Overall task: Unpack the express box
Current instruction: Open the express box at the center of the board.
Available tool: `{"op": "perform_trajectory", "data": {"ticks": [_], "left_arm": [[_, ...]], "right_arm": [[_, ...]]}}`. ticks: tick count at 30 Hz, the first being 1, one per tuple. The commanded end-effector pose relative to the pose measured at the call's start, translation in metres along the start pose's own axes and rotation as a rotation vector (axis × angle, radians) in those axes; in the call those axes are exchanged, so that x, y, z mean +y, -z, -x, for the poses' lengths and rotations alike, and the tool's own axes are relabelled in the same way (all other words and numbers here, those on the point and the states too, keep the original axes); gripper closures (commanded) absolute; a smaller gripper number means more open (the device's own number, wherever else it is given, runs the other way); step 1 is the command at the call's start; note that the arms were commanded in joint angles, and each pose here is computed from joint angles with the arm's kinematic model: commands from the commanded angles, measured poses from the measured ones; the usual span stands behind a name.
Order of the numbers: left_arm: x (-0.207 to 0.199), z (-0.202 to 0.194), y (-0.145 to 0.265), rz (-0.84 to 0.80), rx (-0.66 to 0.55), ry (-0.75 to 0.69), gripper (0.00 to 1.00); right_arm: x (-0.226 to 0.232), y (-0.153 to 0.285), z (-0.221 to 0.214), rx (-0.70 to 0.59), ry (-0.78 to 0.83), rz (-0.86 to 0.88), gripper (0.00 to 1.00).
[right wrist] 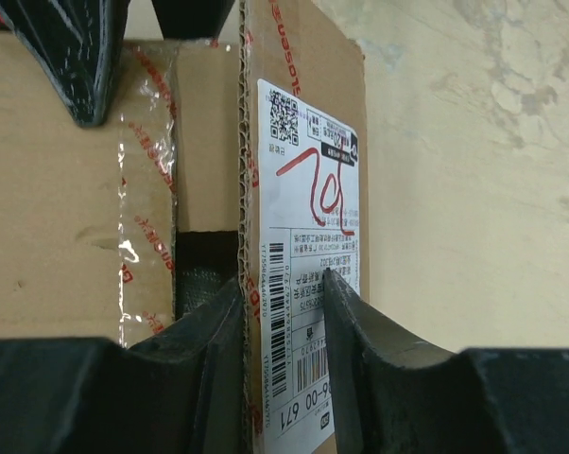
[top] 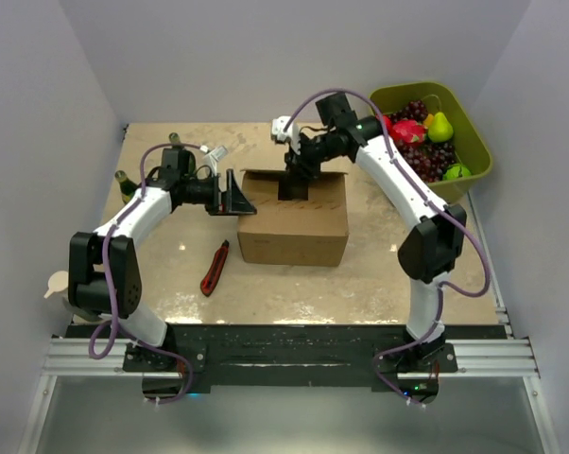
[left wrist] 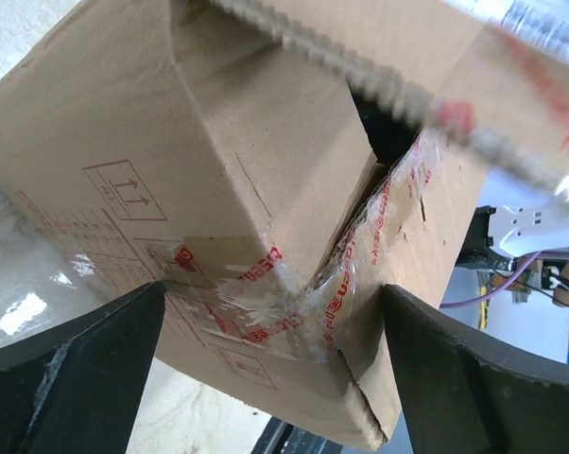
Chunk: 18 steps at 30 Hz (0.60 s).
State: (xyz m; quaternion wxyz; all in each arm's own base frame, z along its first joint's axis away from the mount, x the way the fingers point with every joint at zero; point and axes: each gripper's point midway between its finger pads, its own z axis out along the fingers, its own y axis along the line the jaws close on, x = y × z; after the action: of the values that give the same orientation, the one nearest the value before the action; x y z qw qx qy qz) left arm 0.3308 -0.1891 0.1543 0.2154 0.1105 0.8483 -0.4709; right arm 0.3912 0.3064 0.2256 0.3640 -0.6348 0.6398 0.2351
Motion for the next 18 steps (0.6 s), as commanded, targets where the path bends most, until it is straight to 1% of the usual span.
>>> {"op": "perform_trajectory", "data": {"ticks": [1,2,3,4,5,6,7,8,9,10,11,12,13,14,15,16,17,18], "left_arm": [[0.099,-0.06,-0.006,0.403,0.176,-0.025,0.01],[0.103,-0.06,-0.005,0.417,0.179,-0.035,0.01],[0.103,-0.059,-0.006,0.415,0.18,-0.049,0.01],[0.107,-0.06,-0.007,0.418,0.188,-0.061,0.01],[0.109,-0.062,-0.007,0.431,0.193,-0.07,0.01],[0.111,-0.061,-0.008,0.431,0.189,-0.078,0.01],[0.111,-0.061,-0.009,0.427,0.194,-0.094,0.02],[0.114,-0.062,-0.009,0.437,0.205,-0.123,0.02],[0.115,-0.063,-0.009,0.44,0.209,-0.127,0.02],[0.116,-0.063,-0.009,0.44,0.213,-0.145,0.02],[0.118,-0.063,-0.008,0.453,0.216,-0.157,0.02],[0.119,-0.064,-0.008,0.458,0.22,-0.16,0.02],[0.119,-0.064,-0.007,0.458,0.224,-0.178,0.02],[0.119,-0.064,-0.007,0.466,0.23,-0.191,0.02],[0.119,-0.065,-0.007,0.47,0.236,-0.198,0.02],[0.118,-0.066,-0.008,0.464,0.244,-0.214,0.02],[0.116,-0.065,-0.009,0.463,0.251,-0.233,0.02],[0.114,-0.066,-0.01,0.461,0.26,-0.243,0.02]], "right_arm": [[0.04,-0.019,-0.042,0.037,-0.417,0.317,0.94],[0.031,-0.014,-0.043,0.01,-0.459,0.315,0.91],[0.027,-0.015,-0.033,-0.06,-0.495,0.351,0.91],[0.018,-0.016,-0.03,-0.106,-0.512,0.348,0.9],[0.013,-0.011,-0.028,-0.139,-0.589,0.356,0.9],[0.014,-0.013,-0.026,-0.185,-0.642,0.399,0.9],[0.006,-0.016,-0.025,-0.227,-0.655,0.404,0.9],[0.001,-0.014,-0.026,-0.237,-0.772,0.414,0.91],[0.002,-0.023,-0.037,-0.234,-0.861,0.437,0.92],[-0.009,-0.026,-0.034,-0.298,-0.864,0.456,0.94],[-0.015,-0.025,-0.038,-0.29,-1.036,0.48,0.95],[-0.019,-0.031,-0.049,-0.289,-1.112,0.487,0.99],[-0.037,-0.04,-0.057,-0.326,-1.102,0.453,1.0],[-0.05,-0.038,-0.063,-0.333,-1.179,0.431,1.0],[-0.065,-0.036,-0.062,-0.361,-1.167,0.396,1.0],[-0.085,-0.039,-0.06,-0.421,-1.097,0.348,1.0],[-0.104,-0.032,-0.053,-0.451,-1.063,0.296,1.0],[-0.111,-0.032,-0.05,-0.461,-1.03,0.277,1.0]]}}
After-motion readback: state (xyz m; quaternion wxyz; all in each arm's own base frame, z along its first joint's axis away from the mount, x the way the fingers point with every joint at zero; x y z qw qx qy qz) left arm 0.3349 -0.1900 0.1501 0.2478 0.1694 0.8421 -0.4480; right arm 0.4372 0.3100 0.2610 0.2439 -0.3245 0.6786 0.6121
